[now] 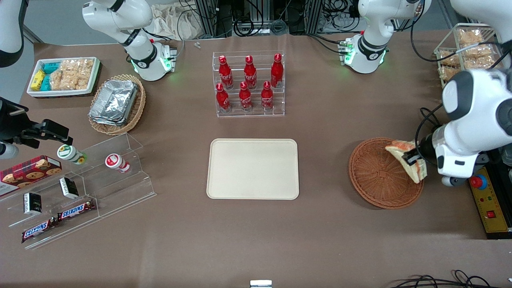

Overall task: Place sandwich from basket to tray
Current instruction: 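Lift the sandwich out of the basket and carry it toward the tray, then lower the held sandwich onto the cream tray and open the left gripper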

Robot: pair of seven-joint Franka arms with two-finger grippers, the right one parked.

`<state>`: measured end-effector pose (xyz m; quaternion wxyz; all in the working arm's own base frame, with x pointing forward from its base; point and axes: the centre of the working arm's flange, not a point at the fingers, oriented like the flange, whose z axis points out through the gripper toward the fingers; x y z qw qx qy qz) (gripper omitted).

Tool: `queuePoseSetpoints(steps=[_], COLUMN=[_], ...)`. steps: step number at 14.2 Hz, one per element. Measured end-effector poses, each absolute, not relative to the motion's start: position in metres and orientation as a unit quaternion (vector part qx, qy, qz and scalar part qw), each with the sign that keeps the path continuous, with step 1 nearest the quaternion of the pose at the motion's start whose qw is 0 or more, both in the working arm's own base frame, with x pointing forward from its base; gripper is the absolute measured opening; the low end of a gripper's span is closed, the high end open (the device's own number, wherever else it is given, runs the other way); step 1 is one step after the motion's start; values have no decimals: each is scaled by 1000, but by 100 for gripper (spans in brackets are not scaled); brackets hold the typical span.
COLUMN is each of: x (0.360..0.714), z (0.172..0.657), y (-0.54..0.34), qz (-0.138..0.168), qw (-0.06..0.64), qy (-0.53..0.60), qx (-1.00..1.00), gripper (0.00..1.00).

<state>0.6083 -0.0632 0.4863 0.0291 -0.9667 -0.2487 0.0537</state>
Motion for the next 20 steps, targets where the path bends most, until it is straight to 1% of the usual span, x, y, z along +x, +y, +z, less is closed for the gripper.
queuePoseSetpoints(steps=[2,4,6,9,12,13,16,18,20], x=[597,578,559,541,538,537,541,551,556], z=[541,572,577,564,518,493,423,373,321], y=[-107,-158,-217,-281,-326,-342,-375,-388,-396], qz=[67,73,72,67,55,58,82,88,88], qw=[34,32,25,-4,-25,-30,-39,-51,-37], qy=[-204,-156,-103,-61,-31,-22,-19,-21,-28], qx=[-976,-985,-992,-996,-998,-998,-996,-995,-995], gripper=[19,19,19,19,19,19,19,19,19])
